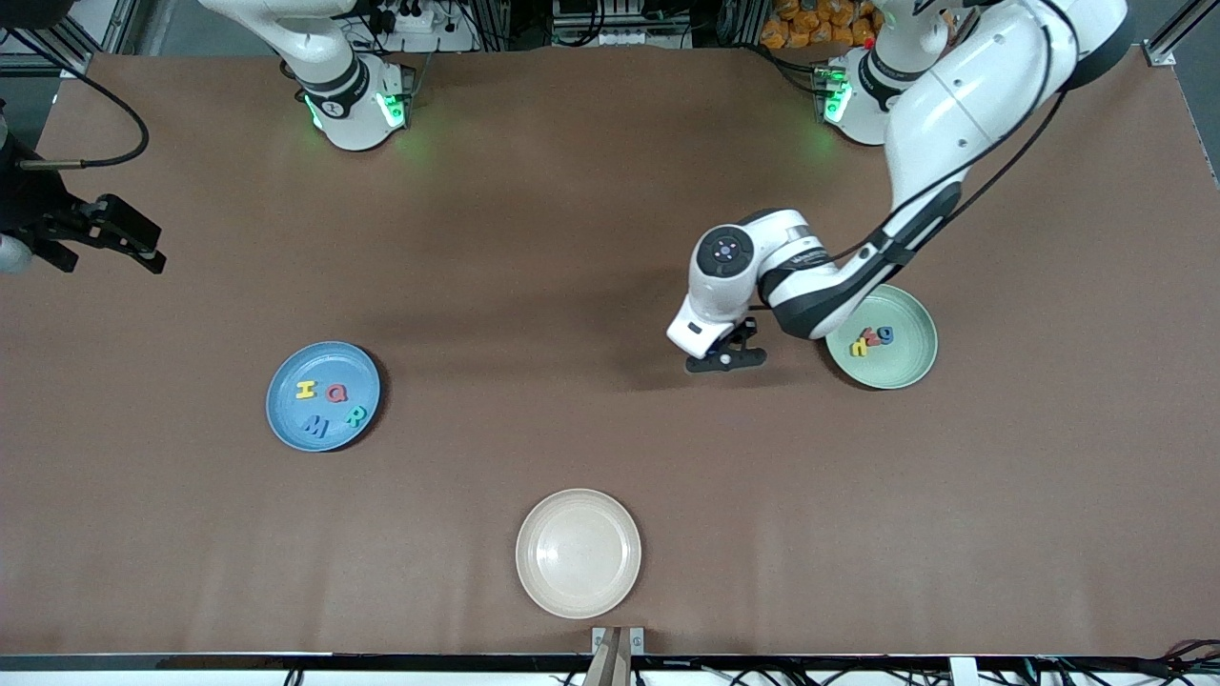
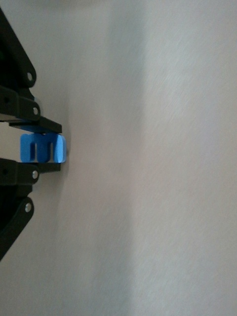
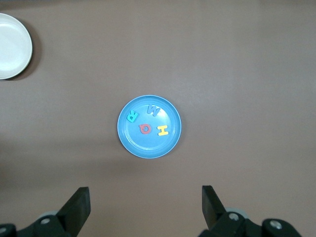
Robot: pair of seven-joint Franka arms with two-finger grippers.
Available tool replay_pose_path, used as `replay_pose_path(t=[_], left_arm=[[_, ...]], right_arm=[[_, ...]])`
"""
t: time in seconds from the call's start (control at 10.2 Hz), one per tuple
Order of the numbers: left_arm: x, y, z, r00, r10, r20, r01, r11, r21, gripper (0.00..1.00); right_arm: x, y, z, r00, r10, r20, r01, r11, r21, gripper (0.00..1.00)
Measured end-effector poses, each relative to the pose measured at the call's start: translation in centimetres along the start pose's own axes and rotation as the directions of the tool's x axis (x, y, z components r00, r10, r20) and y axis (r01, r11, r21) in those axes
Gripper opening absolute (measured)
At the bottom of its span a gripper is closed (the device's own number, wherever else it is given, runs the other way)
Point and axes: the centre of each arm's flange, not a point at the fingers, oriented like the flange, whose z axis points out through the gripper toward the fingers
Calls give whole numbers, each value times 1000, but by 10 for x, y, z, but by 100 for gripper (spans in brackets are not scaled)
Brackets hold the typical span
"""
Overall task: Sort uppercase to blue plate, lowercase to green plate
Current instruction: 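Carry the blue E to the green plate and open the left gripper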
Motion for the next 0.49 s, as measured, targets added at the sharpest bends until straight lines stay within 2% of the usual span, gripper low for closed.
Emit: replay_pose_path(t=[0.29, 0.49], left_arm=[[39, -85, -34, 990, 115, 86, -119, 992, 44, 27], [46, -127, -40, 975, 171, 139, -180, 982, 54, 27]], right_arm=[[1, 1, 4, 1000, 2, 11, -2, 1000, 0, 100], [1, 0, -2, 1000, 0, 11, 0, 1000, 1, 100]])
